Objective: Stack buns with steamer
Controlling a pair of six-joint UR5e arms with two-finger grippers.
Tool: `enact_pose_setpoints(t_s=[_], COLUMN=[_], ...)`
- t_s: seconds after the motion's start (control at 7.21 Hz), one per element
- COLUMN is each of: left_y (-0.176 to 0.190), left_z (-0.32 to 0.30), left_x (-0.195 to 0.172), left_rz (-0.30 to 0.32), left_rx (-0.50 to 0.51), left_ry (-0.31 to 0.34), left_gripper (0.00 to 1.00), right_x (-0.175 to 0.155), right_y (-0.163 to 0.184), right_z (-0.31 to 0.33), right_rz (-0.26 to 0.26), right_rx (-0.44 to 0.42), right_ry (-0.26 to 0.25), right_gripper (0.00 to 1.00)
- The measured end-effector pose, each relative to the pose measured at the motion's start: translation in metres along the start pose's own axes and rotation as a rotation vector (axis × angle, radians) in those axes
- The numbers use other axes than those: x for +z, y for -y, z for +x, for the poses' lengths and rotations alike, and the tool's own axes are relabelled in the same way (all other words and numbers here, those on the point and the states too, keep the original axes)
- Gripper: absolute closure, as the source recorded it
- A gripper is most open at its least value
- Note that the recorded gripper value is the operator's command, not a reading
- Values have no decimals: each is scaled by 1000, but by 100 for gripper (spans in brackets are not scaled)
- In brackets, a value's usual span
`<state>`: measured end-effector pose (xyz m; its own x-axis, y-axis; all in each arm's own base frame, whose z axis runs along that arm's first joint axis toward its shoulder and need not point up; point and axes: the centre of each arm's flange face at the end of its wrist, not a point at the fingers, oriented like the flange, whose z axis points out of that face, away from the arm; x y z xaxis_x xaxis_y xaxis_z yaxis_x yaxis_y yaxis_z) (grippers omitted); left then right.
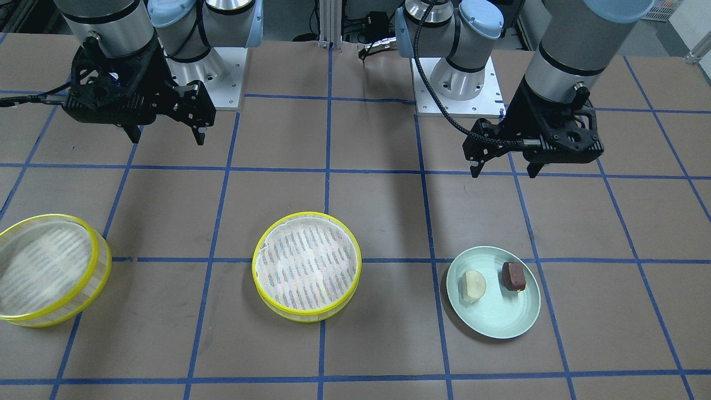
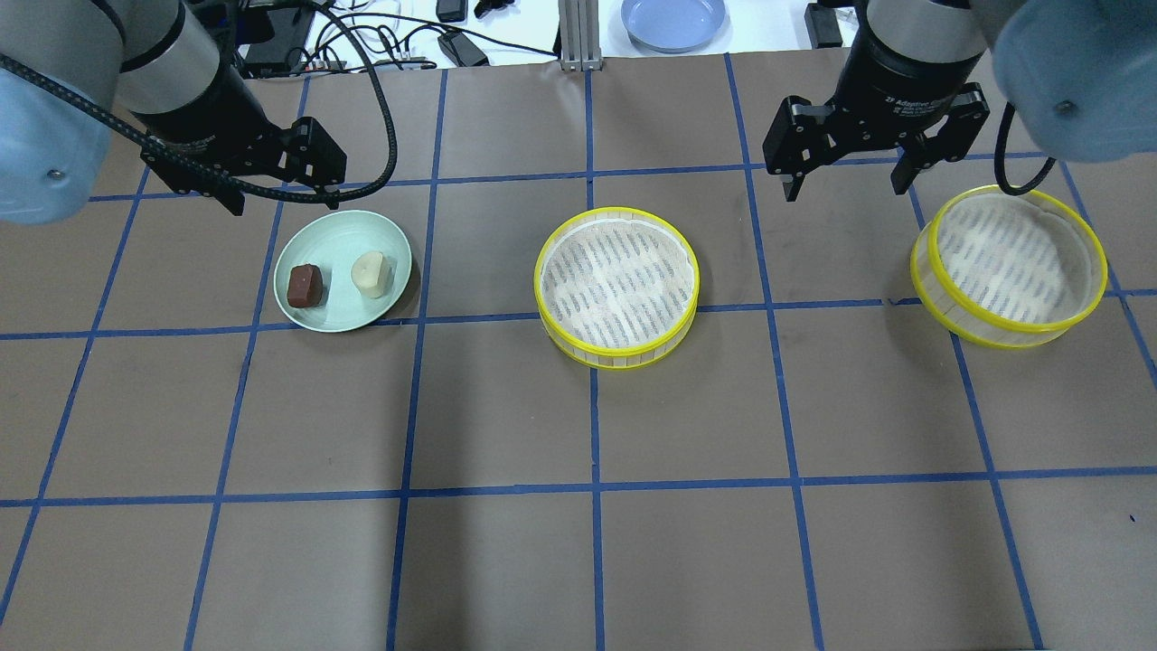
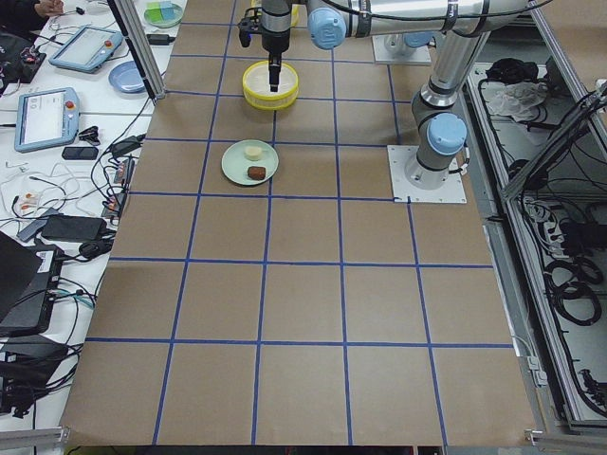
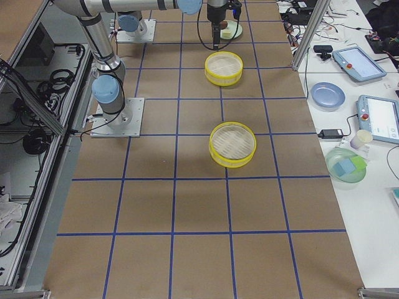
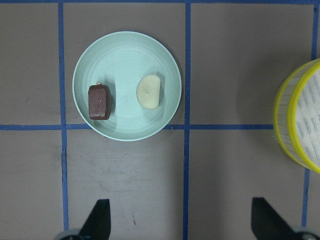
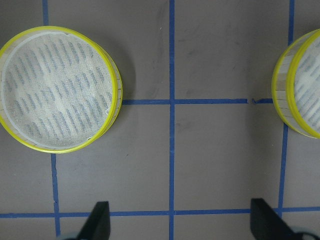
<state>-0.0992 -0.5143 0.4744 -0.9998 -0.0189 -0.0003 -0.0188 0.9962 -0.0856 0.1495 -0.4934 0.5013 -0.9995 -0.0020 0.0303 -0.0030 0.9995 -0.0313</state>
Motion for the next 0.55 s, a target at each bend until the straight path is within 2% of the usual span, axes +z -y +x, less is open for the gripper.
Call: enact_pose_setpoints(t_s=[0.55], left_y=[-2], left_z=[-2], left_x=[-2], left_rz=[-2], left_rx=[1], left_ry=[0], left_gripper=[0], right_x=[1], right_y=[3], right_z=[5], right_rz=[3], right_rx=[-3], right_ry=[0], right_gripper=[0])
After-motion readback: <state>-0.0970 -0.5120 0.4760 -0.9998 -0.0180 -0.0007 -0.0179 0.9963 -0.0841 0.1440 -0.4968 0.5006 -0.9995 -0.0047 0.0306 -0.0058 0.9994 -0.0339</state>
